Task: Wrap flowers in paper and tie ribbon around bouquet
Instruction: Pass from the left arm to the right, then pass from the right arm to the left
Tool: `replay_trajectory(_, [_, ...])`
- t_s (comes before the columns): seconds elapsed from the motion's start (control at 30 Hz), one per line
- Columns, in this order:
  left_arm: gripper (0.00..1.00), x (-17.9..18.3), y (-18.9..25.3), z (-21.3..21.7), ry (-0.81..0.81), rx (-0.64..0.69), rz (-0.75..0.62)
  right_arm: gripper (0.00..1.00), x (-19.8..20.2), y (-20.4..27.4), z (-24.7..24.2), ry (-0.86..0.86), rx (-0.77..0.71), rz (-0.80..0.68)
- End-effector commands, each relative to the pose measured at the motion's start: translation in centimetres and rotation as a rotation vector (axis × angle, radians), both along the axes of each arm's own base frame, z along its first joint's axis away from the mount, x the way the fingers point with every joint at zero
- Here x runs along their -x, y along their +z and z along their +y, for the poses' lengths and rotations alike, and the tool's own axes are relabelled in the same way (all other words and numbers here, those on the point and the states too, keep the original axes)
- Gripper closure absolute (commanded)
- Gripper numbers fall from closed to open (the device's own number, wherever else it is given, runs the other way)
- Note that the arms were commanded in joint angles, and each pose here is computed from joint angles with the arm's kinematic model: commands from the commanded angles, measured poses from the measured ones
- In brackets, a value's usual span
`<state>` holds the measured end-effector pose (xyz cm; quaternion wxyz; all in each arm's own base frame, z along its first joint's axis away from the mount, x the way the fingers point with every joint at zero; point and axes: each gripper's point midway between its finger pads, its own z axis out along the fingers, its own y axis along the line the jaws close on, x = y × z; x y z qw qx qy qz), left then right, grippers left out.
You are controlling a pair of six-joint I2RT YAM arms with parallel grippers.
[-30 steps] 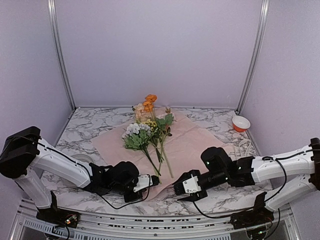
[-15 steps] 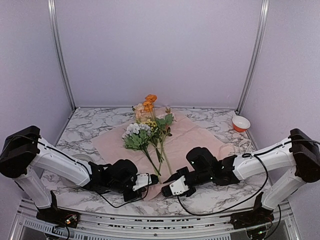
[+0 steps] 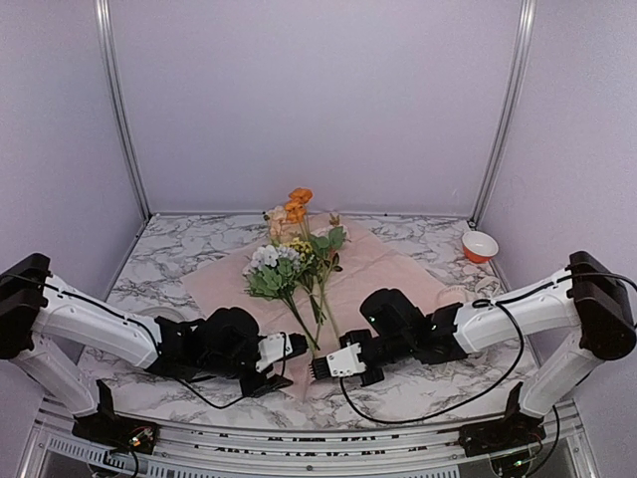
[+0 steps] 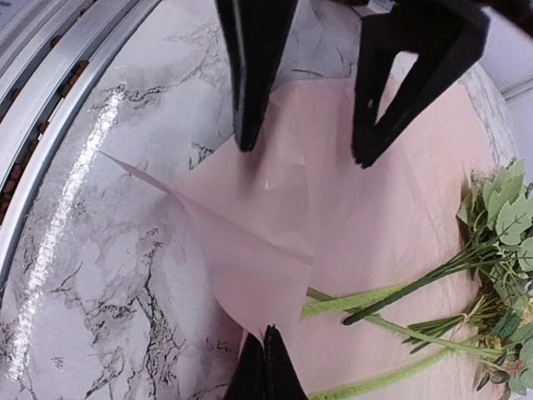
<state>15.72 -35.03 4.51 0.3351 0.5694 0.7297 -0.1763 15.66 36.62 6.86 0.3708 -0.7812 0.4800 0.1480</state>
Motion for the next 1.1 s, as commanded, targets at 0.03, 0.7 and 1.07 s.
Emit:
replay_trajectory(0.03, [0.31,-0.5,5.3,1.3,0.027,0.153,-0.095,1.00,0.2,1.7,-0.2,-0.085,-0.034,0.184])
replay_trajectory(0.7, [0.22,-1.4,0.9,1.0,-0.013,-0.023,-0.142,1.00,-0.9,2.8,-1.8,-0.251,-0.124,0.509])
replay_trajectory(1.07, [1.00,-0.4,2.2,-0.8,-0.049,0.074,-0.044,0.73,-1.0,5.6,-2.1,-0.244,-0.213,0.529])
